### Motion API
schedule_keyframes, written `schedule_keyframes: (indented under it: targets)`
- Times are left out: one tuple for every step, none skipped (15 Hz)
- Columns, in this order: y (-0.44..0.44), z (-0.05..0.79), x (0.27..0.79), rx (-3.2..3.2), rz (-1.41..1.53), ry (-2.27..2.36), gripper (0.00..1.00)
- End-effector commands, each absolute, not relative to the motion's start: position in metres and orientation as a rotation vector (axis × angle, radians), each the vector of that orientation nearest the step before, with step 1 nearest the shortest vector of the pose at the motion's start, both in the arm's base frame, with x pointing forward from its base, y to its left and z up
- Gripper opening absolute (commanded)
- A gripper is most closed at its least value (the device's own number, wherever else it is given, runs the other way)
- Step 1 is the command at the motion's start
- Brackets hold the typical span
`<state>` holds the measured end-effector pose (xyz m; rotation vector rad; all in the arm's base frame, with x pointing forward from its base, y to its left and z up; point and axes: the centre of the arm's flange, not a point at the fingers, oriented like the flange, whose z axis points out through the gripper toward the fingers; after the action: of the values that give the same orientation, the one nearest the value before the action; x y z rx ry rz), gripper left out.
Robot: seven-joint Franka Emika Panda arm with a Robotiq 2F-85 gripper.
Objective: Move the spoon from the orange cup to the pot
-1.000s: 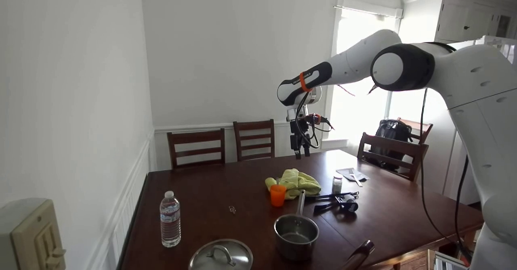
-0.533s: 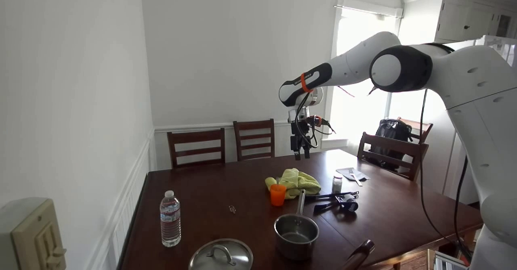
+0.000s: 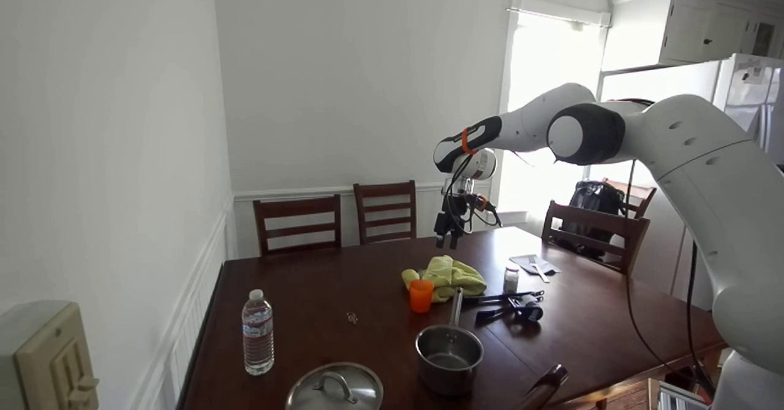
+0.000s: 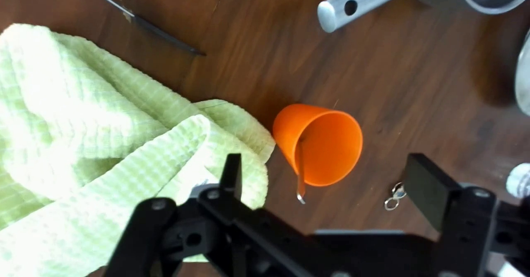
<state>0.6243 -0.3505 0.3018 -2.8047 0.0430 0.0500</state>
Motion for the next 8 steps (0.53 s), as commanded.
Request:
schedule_keyframes:
  targets:
    - [-0.343,0.296,0.630,-2.774,0.082,-0.011,1.00]
    - [-0.335,0.290,0.637,-2.752,0.103,-0.049,1.00]
    - [-0.331,0.286,0.642,-2.741,0.111,-0.069,1.00]
    - [-0.329,0.283,0.645,-2.738,0.109,-0.079,1.00]
    - [-0.329,0.282,0.647,-2.737,0.109,-0.083,1.00]
    - [-0.330,0.277,0.648,-2.704,0.091,-0.172,1.00]
    - [-0.332,0.271,0.650,-2.648,0.087,-0.279,1.00]
    - [-0.336,0.268,0.654,-2.644,0.064,-0.348,1.00]
